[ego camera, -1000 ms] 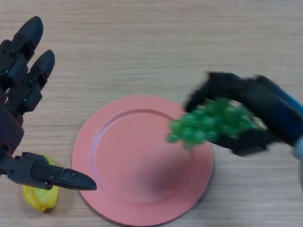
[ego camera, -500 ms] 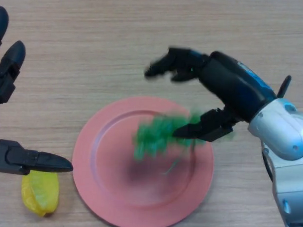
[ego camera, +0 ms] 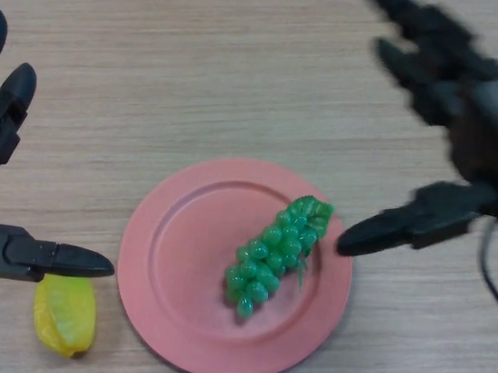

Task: Pick up the green grapes and place it on the plate

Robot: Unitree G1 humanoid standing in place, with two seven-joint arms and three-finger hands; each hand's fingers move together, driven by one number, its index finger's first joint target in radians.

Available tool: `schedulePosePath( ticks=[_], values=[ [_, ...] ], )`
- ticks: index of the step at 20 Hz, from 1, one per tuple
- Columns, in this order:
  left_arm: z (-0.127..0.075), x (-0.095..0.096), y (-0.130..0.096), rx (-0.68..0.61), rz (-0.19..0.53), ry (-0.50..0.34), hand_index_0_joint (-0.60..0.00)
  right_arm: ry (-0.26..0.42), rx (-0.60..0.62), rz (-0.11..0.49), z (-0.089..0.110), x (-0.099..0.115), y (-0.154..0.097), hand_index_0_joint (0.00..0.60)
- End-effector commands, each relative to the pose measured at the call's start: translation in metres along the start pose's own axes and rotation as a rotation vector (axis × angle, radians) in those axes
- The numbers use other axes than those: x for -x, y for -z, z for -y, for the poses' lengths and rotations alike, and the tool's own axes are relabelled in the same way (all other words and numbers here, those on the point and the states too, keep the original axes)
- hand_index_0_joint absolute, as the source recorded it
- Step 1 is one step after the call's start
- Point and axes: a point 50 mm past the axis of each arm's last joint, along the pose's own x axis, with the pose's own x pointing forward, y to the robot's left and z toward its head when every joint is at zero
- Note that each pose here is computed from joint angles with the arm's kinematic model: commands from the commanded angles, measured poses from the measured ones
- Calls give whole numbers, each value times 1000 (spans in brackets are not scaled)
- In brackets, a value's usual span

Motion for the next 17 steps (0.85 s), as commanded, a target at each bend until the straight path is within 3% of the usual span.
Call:
schedulePosePath(
  ticks=[1, 5, 17],
  values=[
    [-7, 3, -34, -78, 224, -10, 0, 4, -66, 220, 0, 15, -28, 0],
    [-4, 4, -37, -93, 229, 1, 0, 57, -96, 265, 2, 24, -30, 0],
    [-1, 16, -50, -111, 242, 10, 0, 52, -35, 272, -3, 31, -33, 0]
  ],
)
